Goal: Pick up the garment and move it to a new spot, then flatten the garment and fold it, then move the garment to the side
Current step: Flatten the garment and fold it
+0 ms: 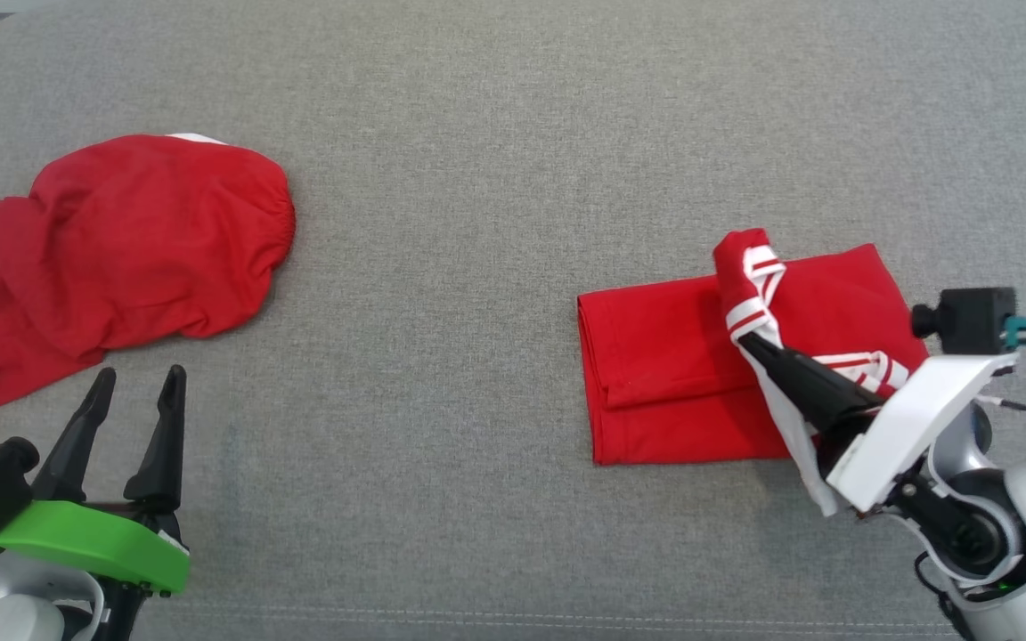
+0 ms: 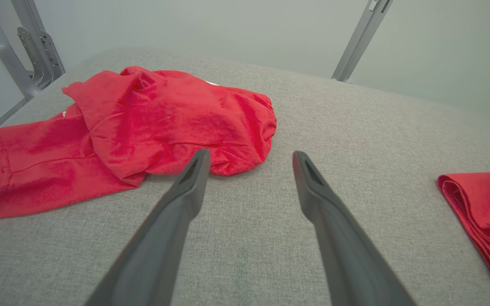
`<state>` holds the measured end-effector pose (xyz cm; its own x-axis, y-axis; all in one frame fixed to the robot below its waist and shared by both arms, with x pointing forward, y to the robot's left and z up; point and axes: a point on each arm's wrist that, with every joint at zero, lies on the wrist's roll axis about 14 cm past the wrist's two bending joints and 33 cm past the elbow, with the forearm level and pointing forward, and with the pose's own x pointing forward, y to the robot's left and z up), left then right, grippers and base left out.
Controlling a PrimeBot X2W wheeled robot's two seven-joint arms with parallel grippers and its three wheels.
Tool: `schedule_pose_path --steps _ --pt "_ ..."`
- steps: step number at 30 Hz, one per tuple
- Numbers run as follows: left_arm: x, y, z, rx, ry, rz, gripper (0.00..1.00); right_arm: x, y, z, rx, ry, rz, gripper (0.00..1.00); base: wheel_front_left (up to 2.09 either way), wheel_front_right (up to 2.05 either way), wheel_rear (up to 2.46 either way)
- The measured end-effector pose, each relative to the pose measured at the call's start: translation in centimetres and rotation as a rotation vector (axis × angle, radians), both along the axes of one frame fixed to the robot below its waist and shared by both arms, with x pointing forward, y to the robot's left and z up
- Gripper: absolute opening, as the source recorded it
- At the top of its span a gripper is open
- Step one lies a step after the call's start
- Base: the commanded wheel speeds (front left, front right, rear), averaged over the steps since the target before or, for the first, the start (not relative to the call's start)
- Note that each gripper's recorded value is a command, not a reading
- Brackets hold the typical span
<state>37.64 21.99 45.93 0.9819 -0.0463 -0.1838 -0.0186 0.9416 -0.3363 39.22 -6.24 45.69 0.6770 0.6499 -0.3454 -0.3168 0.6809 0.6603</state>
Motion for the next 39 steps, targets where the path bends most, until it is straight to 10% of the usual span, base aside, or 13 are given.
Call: schedule_pose_path --steps 19,21,23,31,39 --pt "-0.7 -0.2 -1.2 -0.002 0.040 0.015 1.00 -0.3 6.3 -3.3 -0.080 -0.030 0.027 0.01 0.00 0.00 0.00" --pt "-0.7 -0.2 -1.3 -0.002 0.044 0.014 1.00 -0.5 7.2 -3.3 -0.088 -0.041 0.055 0.39 0.00 0.00 0.00" --pt "-0.7 -0.2 -1.4 -0.001 0.050 0.013 1.00 -0.6 8.3 -2.8 -0.080 -0.065 0.084 1.00 0.00 0.00 0.00" --pt "-0.4 -0.7 -1.7 -0.004 0.055 -0.003 1.00 0.7 10.4 0.3 -0.001 -0.181 0.065 1.00 0.00 0.00 0.00" --pt "0.0 -0.9 -1.6 -0.004 0.050 -0.012 1.00 4.7 4.1 2.7 -0.015 -0.297 -0.158 1.00 0.00 0.00 0.00"
